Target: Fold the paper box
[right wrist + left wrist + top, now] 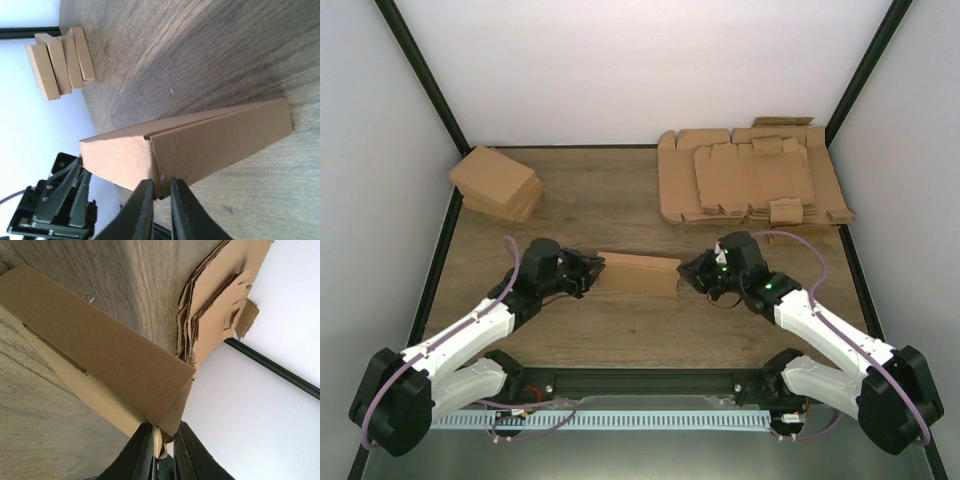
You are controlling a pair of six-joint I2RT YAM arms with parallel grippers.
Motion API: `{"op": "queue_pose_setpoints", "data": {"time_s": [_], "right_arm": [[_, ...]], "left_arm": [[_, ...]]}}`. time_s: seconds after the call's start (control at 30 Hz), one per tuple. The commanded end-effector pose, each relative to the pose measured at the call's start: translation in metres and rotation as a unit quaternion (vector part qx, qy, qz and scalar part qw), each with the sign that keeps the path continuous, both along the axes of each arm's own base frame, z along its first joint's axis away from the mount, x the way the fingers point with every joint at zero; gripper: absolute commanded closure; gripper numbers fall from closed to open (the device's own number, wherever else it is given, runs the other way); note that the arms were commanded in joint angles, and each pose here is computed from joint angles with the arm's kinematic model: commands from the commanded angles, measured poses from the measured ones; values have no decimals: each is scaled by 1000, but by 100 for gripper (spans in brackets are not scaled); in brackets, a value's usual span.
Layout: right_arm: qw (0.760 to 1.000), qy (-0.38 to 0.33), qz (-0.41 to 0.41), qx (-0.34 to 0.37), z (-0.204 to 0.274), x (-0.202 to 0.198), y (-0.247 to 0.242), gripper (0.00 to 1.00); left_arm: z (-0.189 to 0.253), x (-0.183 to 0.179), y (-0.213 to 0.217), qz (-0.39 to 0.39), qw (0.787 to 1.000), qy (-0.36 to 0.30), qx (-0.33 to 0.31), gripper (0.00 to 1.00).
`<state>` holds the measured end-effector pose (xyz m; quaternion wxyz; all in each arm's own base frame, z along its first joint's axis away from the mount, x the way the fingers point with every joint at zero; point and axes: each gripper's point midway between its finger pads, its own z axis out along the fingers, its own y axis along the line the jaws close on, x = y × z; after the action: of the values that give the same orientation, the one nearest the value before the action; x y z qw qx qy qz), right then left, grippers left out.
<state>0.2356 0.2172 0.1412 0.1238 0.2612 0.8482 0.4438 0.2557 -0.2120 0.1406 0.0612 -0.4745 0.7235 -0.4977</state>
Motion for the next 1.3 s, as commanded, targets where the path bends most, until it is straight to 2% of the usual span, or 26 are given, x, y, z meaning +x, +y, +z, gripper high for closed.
{"op": "queue_pose_setpoints", "data": {"time_s": [0.0, 0.1, 0.27, 0.43, 0.5, 0.57, 0.77, 0.87, 0.97, 1.1, 1.2, 1.27], "right_arm": [[994, 84, 17, -63, -54, -29, -14, 93], [992, 94, 26, -80, -59, -31, -16, 99], [990, 96, 32, -96, -64, -33, -19, 99], [992, 60, 25, -112, -46, -23, -23, 96], [991, 51, 25, -120, -41, -20, -25, 95], [990, 46, 29, -127, -39, -18, -25, 95], [989, 34, 44, -134, -35, -14, -22, 95], [989, 30, 46, -137, -34, -13, -22, 95], [989, 29, 49, -137, -34, -13, -21, 96], [989, 25, 44, -141, -33, -12, -23, 96], [989, 19, 43, -140, -30, -11, -24, 96], [989, 16, 44, -140, -28, -11, -23, 96]], "left_arm": [[-58, -32, 15, -5, 994, 100, 53, 92], [-60, -34, 16, -7, 993, 103, 56, 92], [-64, -36, 18, -5, 992, 108, 62, 92], [-61, -35, 19, -3, 992, 102, 68, 92], [-55, -32, 23, -1, 992, 90, 84, 89], [-49, -28, 31, 6, 990, 79, 114, 82], [-34, -27, 49, 19, 984, 57, 165, 39], [-25, -29, 64, 27, 978, 44, 204, 24], [-4, -27, 83, 33, 964, 6, 262, 16], [32, -16, 102, 17, 935, -59, 350, 15], [56, -1, 105, -44, 892, -116, 435, 25], [79, 12, 97, -94, 862, -167, 470, 34]]}}
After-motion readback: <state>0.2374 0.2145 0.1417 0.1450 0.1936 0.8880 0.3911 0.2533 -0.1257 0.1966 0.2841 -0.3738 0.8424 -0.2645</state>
